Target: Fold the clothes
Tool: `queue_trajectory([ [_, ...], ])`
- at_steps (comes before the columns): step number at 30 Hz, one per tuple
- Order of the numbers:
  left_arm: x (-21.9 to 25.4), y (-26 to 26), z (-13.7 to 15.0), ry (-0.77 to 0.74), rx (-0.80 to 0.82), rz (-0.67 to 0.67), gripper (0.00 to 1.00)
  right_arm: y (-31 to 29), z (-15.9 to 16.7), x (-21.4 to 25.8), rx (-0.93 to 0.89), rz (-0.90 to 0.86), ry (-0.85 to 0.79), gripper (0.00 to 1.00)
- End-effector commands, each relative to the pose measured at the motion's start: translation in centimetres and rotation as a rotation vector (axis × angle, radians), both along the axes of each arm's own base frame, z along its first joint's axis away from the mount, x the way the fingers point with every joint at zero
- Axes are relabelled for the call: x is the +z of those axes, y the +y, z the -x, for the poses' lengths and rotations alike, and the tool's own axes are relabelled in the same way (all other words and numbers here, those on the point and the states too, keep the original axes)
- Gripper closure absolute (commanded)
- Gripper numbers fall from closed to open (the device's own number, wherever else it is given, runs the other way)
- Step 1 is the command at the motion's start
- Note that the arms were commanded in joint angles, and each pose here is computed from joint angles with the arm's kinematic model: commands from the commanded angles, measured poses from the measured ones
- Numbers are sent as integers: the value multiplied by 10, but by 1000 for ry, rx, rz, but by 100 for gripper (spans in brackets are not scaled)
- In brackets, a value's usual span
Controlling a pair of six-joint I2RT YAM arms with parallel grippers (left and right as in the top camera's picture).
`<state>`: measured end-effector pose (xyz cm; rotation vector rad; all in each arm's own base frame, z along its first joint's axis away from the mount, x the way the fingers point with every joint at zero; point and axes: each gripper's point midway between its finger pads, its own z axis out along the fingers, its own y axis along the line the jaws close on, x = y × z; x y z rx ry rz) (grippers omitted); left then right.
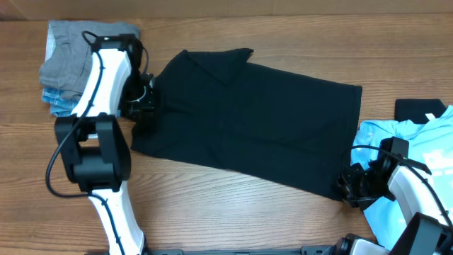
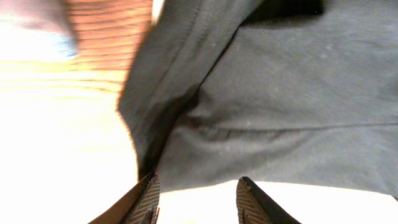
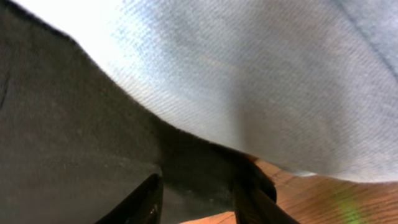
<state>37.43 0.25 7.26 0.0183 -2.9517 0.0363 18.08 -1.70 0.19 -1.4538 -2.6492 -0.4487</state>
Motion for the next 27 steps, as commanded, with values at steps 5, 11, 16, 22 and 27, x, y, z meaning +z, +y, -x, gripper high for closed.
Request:
queue_trajectory([
  [5,21,0,7,-11,14,-6,54,-21,14,-13,-109,115,87,94],
  [11,15,6,15,22,38,-6,54,-32,16,-6,-160,119,106,96],
  [16,0,8,26,64,44,-6,54,-4,25,7,-86,-36,128,50],
  [22,-21,8,27,54,54,-11,51,-1,30,-5,-142,-41,140,33],
  [27,-44,9,38,76,48,-16,55,-10,25,-10,-166,-2,111,88],
])
